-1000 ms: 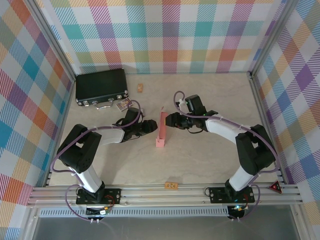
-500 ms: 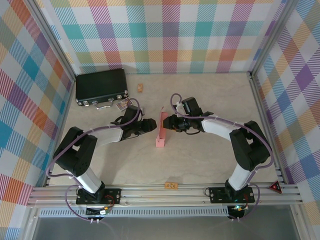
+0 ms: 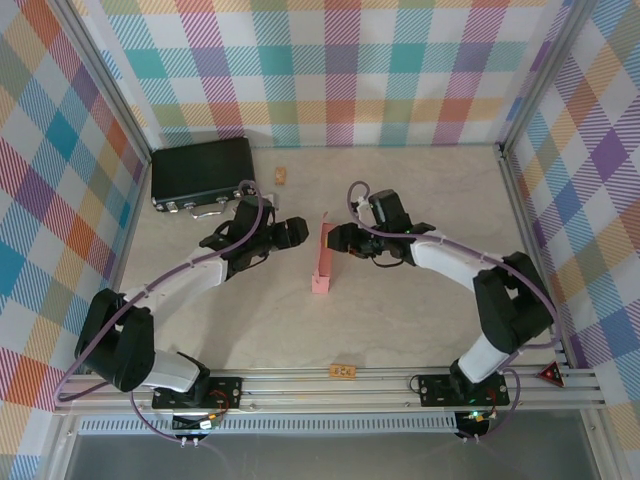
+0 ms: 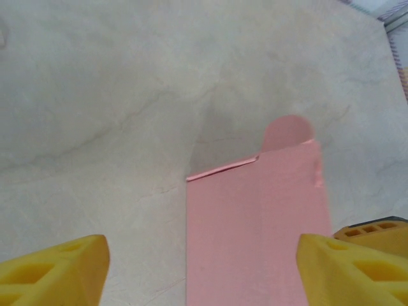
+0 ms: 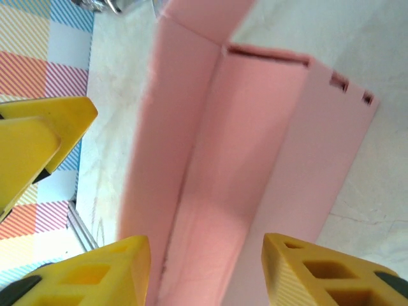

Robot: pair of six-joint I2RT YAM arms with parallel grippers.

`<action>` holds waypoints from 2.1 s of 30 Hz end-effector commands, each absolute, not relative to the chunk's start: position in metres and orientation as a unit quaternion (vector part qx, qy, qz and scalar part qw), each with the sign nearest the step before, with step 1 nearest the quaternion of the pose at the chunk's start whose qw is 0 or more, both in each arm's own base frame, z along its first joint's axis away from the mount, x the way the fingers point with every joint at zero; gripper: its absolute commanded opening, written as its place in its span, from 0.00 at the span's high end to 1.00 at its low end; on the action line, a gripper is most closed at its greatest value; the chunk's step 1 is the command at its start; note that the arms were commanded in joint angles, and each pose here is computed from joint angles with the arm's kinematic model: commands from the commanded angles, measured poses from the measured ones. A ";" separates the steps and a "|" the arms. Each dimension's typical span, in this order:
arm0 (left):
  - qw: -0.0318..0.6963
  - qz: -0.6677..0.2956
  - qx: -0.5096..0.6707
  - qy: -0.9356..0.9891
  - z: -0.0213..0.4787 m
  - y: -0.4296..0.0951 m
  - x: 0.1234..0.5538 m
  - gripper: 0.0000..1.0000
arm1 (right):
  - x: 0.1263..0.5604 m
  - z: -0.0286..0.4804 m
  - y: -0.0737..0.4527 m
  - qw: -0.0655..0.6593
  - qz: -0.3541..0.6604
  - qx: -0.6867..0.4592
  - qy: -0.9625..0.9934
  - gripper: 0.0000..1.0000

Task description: Fold the paper box

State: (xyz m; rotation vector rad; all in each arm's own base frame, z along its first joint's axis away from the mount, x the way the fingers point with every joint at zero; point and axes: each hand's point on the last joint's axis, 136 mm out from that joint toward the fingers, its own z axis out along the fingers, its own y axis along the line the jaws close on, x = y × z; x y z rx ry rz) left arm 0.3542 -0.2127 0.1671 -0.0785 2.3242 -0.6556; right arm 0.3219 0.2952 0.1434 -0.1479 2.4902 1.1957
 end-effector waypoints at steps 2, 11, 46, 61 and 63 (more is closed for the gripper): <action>0.364 -0.226 0.010 0.904 0.189 -0.222 0.346 0.18 | 0.331 0.151 0.258 0.238 0.354 -0.019 0.904 0.48; 0.308 -0.120 0.091 0.939 0.168 -0.257 0.337 0.14 | 0.321 0.137 0.177 0.254 0.306 0.041 0.917 0.46; 0.204 -0.036 0.290 0.934 0.109 -0.301 0.341 0.42 | 0.288 0.114 0.143 0.244 0.293 0.082 0.921 0.45; 0.180 -0.077 0.416 0.888 0.107 -0.299 0.349 0.44 | 0.285 0.115 0.140 0.245 0.291 0.085 0.921 0.45; 0.182 -0.084 0.443 0.874 0.107 -0.300 0.349 0.43 | 0.285 0.116 0.140 0.246 0.289 0.084 0.921 0.45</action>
